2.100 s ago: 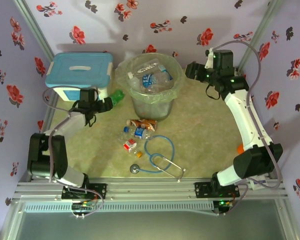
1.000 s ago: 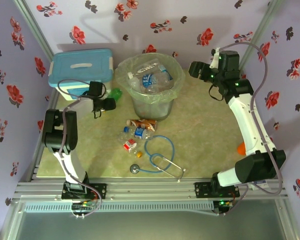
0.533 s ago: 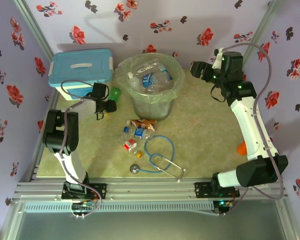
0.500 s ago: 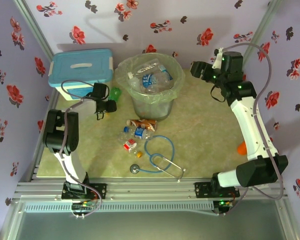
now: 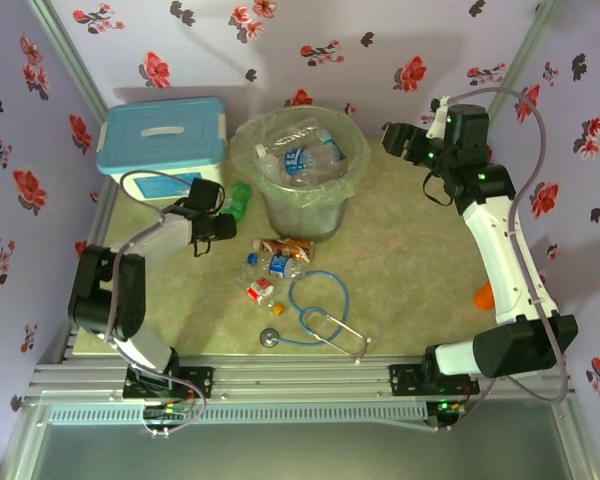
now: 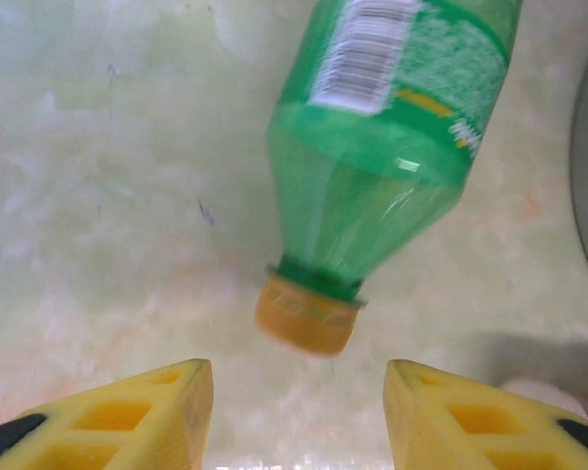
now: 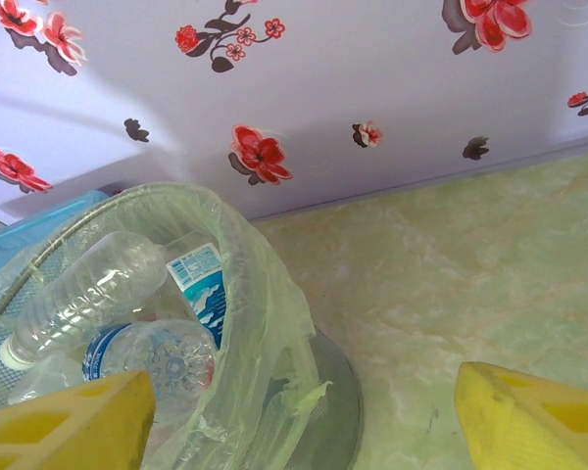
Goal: Put the plastic bottles in the bin
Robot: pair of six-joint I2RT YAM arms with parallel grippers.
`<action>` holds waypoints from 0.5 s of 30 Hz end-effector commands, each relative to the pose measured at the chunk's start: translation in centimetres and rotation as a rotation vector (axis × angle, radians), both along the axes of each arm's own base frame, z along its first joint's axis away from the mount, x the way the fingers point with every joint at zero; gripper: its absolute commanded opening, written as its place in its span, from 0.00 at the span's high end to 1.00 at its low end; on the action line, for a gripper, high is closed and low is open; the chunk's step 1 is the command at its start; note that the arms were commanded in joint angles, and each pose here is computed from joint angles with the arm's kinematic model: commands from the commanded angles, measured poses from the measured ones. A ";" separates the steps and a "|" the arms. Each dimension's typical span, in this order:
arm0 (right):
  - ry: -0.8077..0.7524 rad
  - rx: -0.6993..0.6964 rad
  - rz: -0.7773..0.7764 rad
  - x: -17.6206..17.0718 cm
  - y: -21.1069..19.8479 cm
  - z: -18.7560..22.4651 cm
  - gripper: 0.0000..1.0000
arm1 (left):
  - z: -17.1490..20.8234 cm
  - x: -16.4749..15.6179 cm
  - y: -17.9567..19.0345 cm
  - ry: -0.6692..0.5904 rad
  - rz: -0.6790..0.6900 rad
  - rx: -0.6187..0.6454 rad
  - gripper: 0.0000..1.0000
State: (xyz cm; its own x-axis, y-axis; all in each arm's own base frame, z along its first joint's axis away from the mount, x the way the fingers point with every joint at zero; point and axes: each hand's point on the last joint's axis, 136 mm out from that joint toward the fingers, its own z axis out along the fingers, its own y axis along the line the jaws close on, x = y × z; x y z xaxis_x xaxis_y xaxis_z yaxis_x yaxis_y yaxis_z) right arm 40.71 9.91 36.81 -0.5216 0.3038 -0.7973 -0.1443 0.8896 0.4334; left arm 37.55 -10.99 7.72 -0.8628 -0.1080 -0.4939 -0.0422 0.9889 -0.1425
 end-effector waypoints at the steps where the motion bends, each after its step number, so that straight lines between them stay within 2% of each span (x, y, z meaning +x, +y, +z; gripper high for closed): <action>1: -0.026 0.031 0.006 0.2 0.1 0.6 0.19 | 1.3 -1.0 1.5 -0.019 0.063 0.037 0.38; 2: -0.028 0.038 0.009 0.3 0.2 0.7 0.19 | 1.7 -0.7 1.6 -0.037 0.066 0.046 0.28; 4: -0.024 0.051 0.016 0.4 0.4 0.5 0.19 | 2.2 0.2 1.4 -0.061 0.058 0.046 0.16; 7: -0.021 0.047 0.011 0.4 0.3 0.3 0.19 | 2.0 2.2 0.5 -0.084 0.017 0.058 0.05; 10: -0.022 0.027 0.001 0.0 -0.1 0.4 0.19 | 0.7 4.0 -0.9 -0.065 -0.031 0.036 0.02; 15: -0.021 0.004 -0.016 -0.4 -0.7 0.4 0.19 | 0.1 5.6 -4.4 -0.071 -0.093 -0.110 0.00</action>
